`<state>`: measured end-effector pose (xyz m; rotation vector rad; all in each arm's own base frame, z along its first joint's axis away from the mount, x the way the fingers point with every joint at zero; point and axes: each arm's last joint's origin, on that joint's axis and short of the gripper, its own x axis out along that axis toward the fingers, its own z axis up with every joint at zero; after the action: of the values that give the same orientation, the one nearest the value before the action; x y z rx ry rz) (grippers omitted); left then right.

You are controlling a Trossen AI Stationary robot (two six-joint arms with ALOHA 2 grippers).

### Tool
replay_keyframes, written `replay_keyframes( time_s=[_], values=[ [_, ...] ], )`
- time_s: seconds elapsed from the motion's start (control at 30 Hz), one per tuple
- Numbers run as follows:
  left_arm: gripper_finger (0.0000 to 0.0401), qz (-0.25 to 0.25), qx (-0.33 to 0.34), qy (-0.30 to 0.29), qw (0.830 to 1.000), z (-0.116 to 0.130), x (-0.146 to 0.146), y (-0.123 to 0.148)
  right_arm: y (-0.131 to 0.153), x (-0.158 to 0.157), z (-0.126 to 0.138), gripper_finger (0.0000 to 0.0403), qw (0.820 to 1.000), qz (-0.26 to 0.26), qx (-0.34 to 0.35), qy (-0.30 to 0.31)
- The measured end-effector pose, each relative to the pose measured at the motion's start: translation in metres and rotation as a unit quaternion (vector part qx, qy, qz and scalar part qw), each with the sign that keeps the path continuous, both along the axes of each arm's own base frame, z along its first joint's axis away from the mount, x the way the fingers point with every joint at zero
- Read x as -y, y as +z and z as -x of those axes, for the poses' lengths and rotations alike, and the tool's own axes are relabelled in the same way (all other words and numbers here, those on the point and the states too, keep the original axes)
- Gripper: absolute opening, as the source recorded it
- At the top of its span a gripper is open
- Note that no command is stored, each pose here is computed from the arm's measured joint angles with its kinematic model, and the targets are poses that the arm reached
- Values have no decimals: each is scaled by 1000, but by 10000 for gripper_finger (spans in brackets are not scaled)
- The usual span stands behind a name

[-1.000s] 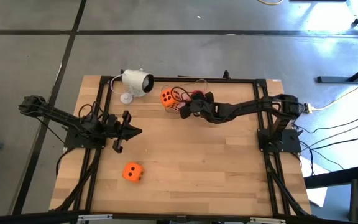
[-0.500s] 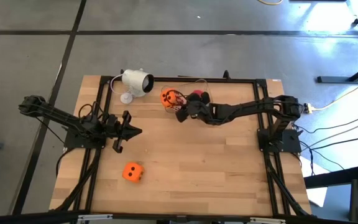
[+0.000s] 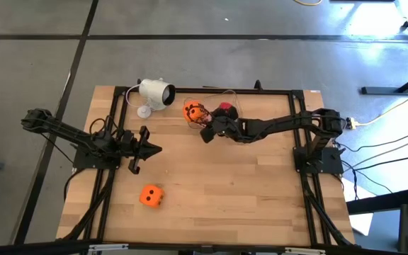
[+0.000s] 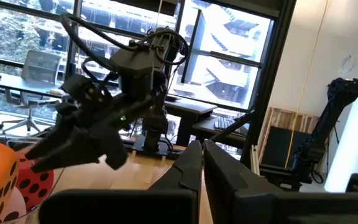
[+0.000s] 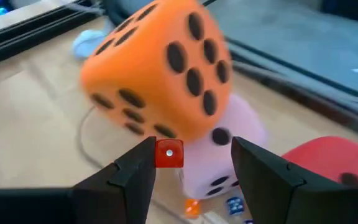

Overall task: Pick & Place Dice
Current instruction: Put the small red die into the transparent bin

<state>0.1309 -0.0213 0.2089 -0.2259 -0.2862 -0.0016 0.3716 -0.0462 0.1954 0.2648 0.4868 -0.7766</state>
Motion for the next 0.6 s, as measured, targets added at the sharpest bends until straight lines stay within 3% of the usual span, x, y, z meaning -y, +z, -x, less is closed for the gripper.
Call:
replay_keyframes(
  time_s=[0.17,0.6],
  values=[
    [11,0,0,0,1000,0,0,0,3,4,1,207,997,8,39,-71],
    [10,0,0,0,1000,0,0,0,18,3,-9,208,989,-28,125,-78]
  ],
)
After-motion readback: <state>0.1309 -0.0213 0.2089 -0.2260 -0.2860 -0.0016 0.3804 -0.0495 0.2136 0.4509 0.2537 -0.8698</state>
